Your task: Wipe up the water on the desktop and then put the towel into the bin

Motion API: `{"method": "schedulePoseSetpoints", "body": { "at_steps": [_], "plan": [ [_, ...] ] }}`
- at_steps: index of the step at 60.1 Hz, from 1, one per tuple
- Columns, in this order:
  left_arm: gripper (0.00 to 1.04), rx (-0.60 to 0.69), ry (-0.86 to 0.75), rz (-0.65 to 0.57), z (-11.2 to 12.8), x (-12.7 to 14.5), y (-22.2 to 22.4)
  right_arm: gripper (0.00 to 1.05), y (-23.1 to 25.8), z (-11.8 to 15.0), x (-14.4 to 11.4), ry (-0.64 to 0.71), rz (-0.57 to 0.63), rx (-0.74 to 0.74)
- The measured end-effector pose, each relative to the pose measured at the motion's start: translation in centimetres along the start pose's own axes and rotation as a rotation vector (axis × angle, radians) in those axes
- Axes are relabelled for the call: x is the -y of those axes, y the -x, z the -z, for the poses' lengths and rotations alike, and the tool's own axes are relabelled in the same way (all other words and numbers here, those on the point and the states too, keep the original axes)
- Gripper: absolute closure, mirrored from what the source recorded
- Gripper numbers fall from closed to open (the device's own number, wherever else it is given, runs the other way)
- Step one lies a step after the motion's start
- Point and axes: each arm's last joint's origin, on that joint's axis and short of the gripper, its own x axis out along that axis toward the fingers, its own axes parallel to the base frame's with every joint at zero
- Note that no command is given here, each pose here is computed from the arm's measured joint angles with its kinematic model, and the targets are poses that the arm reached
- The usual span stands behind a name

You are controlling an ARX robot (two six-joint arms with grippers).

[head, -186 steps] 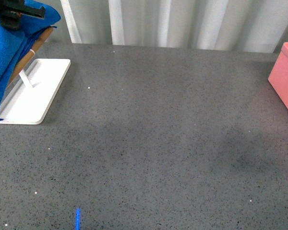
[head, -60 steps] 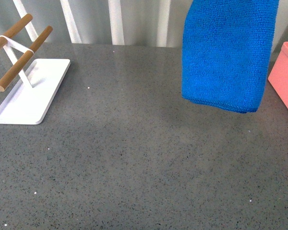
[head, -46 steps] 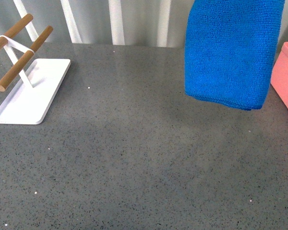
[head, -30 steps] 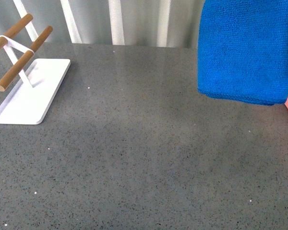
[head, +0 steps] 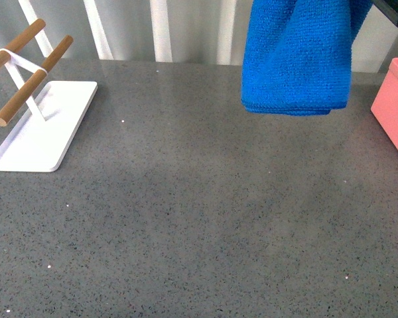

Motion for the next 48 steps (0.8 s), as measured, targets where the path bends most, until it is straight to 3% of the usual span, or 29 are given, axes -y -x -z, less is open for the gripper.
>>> {"method": "schedulePoseSetpoints", "body": {
  "at_steps": [17, 35, 48],
  "plan": [
    [0.99, 0.006, 0.011, -0.005, -0.1, -0.2, 0.6, 1.02, 0.1, -0.1, 0.3, -0.021, 0.019, 0.008],
    [0.99, 0.008, 0.015, -0.021, -0.1, -0.7, 1.1, 1.02, 1.1, -1.0, 0.8, -0.017, 0.043, 0.012],
    [0.66, 0.004, 0.020, -0.057, -0.7, -1.8, 1.5, 1.02, 1.8, -1.8, 1.4, -0.015, 0.068, 0.028]
  ]
}}
